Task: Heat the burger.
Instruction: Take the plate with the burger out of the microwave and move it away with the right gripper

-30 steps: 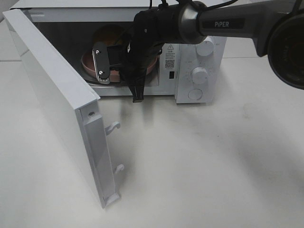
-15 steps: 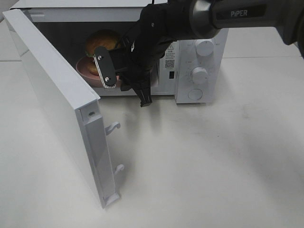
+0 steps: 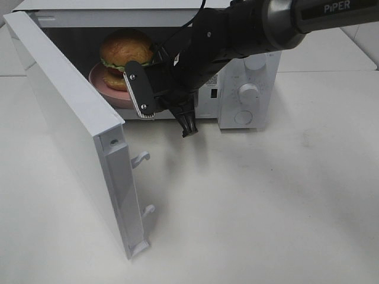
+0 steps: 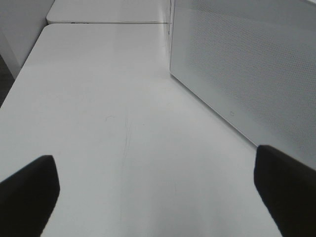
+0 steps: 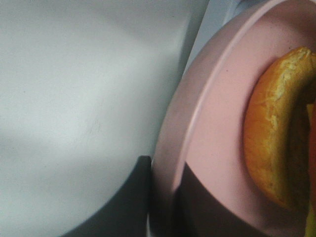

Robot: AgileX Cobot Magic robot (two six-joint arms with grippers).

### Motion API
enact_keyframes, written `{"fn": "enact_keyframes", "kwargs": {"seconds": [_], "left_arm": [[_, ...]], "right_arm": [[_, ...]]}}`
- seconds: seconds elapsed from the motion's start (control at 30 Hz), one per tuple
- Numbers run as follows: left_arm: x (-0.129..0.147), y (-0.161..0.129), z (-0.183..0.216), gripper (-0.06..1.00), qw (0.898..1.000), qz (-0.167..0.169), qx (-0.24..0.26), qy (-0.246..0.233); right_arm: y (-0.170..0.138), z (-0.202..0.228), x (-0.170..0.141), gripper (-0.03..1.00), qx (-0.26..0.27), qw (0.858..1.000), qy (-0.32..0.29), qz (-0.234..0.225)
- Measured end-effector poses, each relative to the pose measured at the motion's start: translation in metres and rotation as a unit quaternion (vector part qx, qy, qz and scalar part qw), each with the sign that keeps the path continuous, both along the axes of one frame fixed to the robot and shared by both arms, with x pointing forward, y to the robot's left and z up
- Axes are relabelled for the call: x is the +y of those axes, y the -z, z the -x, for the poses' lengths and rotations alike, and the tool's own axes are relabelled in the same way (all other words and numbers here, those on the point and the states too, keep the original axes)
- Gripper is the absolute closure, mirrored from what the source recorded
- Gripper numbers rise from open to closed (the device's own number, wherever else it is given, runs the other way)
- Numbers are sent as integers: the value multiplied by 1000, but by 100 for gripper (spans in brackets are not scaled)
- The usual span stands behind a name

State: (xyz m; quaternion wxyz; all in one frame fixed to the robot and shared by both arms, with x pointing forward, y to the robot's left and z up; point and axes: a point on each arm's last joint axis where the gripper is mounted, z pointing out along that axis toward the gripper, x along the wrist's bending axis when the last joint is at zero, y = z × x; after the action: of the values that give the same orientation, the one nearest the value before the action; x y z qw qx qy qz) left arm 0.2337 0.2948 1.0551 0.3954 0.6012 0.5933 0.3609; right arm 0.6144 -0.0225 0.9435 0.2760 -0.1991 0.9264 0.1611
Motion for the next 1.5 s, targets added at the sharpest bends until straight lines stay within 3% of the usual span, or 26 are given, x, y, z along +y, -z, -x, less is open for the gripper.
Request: {"fn": "enact_keyframes", "kwargs": {"seconds": [0.6,1.5], "left_arm": [[0,0,0,-5,1000,0,0,0],[0,0,0,-5,1000,0,0,0]], "right_arm": [[-5,34,-21,88,16,1000,-10,0],[-17,105,-71,88,-1,1000,-12,9]]}}
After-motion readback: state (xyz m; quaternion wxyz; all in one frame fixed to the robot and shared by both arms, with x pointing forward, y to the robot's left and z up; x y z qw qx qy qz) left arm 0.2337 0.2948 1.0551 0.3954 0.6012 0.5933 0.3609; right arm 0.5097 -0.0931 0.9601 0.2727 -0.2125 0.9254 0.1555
